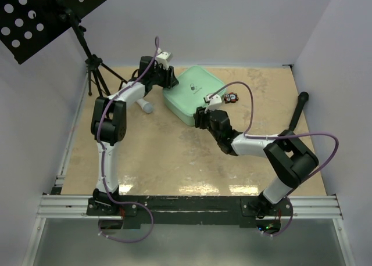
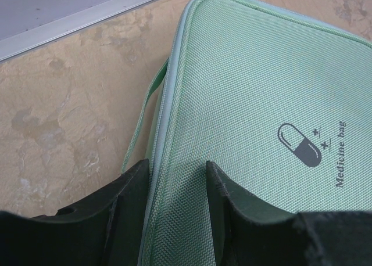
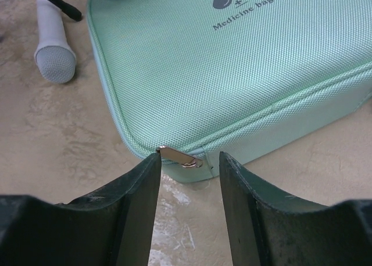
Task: Organize the medicine kit
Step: Zip the medicine box at the center of the board.
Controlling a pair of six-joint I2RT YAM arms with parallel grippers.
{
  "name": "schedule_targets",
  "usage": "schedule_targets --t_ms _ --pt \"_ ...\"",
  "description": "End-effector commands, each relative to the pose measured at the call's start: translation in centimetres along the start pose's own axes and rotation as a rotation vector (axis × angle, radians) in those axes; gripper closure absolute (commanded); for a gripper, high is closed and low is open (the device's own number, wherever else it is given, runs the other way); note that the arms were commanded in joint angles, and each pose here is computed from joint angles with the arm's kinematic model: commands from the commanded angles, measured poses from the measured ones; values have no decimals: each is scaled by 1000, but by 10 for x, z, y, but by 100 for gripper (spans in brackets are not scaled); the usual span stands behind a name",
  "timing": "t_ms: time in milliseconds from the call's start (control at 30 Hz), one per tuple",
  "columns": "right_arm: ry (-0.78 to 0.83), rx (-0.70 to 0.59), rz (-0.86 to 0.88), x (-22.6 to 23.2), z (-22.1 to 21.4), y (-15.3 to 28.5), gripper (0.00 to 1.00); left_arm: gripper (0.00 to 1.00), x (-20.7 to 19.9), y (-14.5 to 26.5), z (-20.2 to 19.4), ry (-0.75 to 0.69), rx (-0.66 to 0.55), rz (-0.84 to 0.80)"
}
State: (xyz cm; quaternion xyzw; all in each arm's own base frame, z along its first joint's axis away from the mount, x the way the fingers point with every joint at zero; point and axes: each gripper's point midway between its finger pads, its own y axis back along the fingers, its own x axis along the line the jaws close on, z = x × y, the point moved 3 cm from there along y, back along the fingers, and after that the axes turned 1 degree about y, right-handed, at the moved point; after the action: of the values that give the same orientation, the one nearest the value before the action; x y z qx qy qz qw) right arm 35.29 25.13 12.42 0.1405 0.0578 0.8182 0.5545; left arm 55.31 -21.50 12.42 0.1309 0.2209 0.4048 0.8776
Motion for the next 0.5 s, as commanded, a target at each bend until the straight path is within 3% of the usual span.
schedule_targets --t_ms 0,467 --pt "-6 -43 -32 1 22 -9 52 53 -19 -3 -6 20 15 -81" --pt "-24 -25 -25 6 23 -15 64 53 -19 -1 -4 15 12 -76"
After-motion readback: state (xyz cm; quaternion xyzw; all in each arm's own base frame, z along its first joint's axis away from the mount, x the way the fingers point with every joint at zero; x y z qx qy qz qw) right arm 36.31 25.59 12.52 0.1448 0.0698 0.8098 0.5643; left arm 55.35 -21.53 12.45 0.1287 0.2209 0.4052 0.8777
